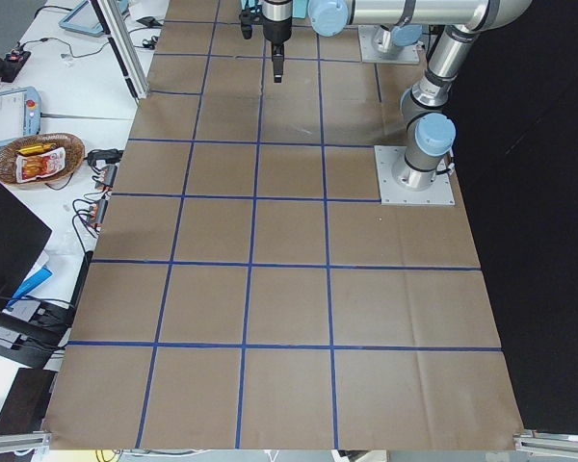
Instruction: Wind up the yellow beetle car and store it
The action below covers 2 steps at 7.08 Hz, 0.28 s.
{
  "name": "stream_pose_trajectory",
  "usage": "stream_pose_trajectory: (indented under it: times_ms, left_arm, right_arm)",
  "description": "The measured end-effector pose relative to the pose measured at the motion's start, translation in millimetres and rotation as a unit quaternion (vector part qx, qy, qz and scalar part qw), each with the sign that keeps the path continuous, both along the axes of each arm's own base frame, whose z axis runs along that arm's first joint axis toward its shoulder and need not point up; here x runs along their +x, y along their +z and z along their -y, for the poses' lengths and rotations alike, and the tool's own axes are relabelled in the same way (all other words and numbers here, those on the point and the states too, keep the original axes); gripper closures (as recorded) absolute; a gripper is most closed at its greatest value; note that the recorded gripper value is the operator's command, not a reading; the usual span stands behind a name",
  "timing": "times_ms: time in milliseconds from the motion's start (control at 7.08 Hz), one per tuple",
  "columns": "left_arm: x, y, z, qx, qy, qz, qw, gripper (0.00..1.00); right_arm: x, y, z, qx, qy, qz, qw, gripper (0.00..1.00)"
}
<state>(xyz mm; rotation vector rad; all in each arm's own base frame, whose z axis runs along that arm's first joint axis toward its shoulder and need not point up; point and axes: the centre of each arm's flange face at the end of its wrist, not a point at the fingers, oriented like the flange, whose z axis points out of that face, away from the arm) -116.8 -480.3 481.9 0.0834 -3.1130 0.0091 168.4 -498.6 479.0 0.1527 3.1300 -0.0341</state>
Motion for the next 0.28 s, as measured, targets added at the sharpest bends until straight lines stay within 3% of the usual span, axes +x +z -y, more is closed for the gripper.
stream_pose_trajectory:
  times_ms: [283]
  left_arm:
    - [0.1, -3.4, 2.0, 0.004, 0.001, 0.001, 1.0, 0.0]
  right_arm:
    - [-0.9, -1.5, 0.1, 0.002, 0.0, -0.001, 1.0, 0.01]
